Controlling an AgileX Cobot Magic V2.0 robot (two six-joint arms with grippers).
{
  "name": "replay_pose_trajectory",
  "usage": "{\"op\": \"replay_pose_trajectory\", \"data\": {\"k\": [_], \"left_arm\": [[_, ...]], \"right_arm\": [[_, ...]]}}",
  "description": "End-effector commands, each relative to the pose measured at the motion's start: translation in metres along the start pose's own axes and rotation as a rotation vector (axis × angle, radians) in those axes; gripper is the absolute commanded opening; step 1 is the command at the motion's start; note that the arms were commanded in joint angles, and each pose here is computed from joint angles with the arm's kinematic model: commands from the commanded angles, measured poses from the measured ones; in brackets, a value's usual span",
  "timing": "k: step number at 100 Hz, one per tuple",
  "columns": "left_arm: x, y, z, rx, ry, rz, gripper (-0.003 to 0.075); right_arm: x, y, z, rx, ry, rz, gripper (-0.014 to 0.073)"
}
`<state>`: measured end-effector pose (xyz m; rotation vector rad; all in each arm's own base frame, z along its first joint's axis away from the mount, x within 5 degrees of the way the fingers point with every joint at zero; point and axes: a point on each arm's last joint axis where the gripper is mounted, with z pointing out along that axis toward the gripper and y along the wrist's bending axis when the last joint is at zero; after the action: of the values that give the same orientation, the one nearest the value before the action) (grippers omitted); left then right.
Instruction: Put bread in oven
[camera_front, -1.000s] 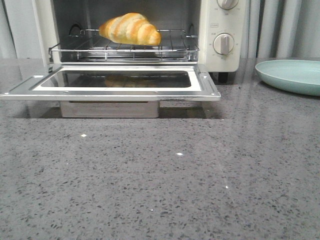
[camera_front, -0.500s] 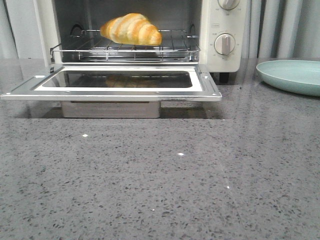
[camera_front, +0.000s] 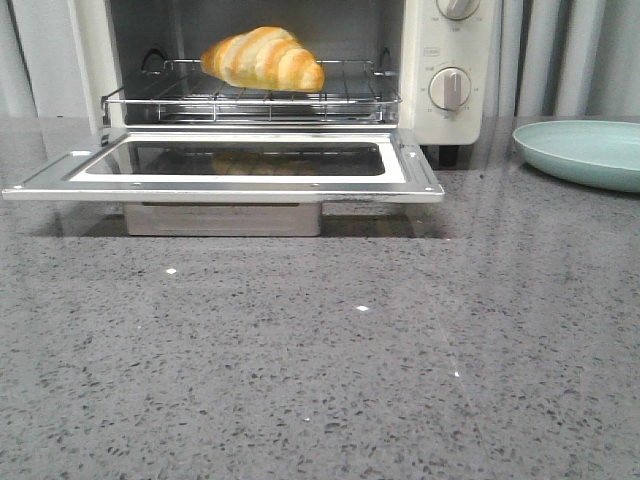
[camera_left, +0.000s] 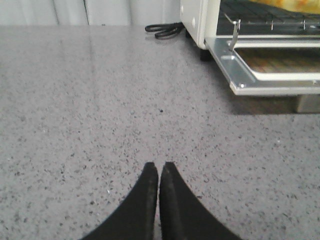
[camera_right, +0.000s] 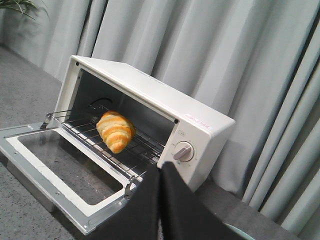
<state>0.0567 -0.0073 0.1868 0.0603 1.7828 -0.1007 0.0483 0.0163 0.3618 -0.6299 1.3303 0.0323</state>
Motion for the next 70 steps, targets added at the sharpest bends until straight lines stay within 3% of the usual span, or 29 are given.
{"op": "replay_pose_trajectory", "data": {"k": [1, 70], "left_arm": [[0.0036, 0.0005, 0.0023, -0.004, -0.011, -0.054, -0.0021], [0.0043, 0.0003, 0.0023, -0.002, -0.003, -0.084, -0.0021]], "right_arm": [[-0.0132, -0.0035, -0.0009, 0.011, -0.087, -0.025, -0.0061], [-0.0132, -0.0035, -0.0009, 0.011, -0.087, -0.025, -0.0061]]}}
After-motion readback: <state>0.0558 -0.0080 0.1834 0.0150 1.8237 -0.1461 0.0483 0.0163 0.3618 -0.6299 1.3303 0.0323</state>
